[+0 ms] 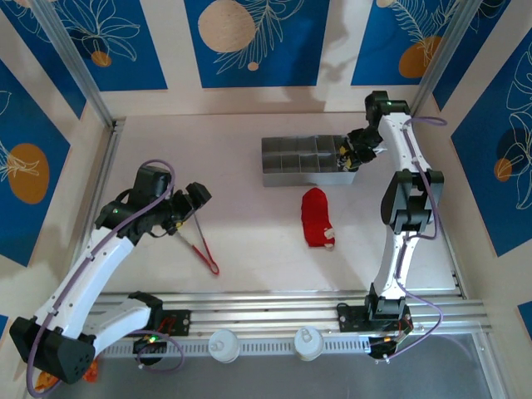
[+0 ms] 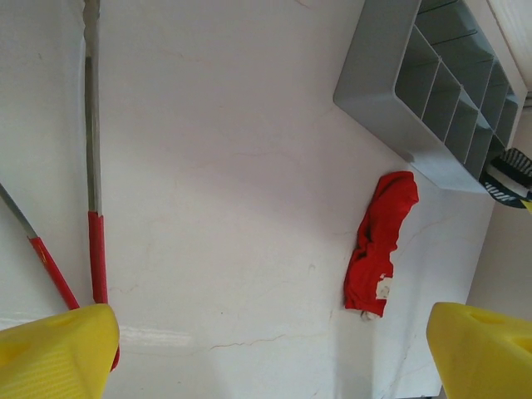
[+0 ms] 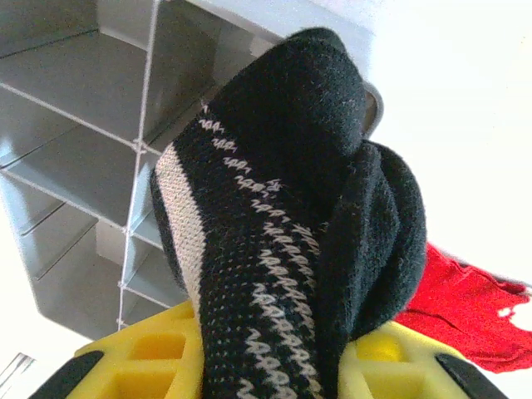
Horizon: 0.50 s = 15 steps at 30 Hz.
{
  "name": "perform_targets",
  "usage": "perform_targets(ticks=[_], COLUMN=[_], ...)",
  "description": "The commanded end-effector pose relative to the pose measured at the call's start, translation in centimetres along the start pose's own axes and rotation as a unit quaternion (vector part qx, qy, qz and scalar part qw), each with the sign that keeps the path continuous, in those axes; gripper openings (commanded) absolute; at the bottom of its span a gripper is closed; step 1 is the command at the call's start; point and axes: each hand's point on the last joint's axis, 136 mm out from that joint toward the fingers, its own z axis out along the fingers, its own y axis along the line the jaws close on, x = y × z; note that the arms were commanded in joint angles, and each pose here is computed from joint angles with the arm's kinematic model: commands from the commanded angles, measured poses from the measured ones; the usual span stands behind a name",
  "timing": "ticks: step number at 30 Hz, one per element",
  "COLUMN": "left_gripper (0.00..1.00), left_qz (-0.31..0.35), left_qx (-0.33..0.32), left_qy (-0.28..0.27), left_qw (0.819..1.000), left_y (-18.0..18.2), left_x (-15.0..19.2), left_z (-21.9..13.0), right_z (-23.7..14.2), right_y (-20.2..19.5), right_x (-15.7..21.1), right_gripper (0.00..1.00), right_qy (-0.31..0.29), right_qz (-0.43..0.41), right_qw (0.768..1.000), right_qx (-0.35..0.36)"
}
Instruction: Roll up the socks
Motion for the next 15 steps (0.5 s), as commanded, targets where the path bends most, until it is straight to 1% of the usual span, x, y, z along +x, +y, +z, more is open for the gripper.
perform_targets(ticks=[1, 9, 15], left_gripper=[0.94, 0.94, 0.94], left_qz=[-0.002, 0.008, 0.005], left_qx=[-0.005, 0.021, 0.019], left_qy=[0.002, -0.008, -0.009], left_qw=[1.0, 1.0, 1.0], left_y=[0.4, -0.5, -0.3], left_x=[0.5, 0.2, 0.3], left_z=[-0.3, -0.8, -0.8], right_z=[0.9, 3.0, 3.8], right_y=[0.1, 0.4, -0.1], right_x=[0.7, 0.5, 0.0], right_gripper=[0.0, 0.0, 0.0], right_qy=[0.033, 0.083, 0.108], right_qz=[0.006, 0.041, 0.078], right_qw=[0.999, 0.996, 0.991], right_qx=[-0.003, -0.015, -0.019])
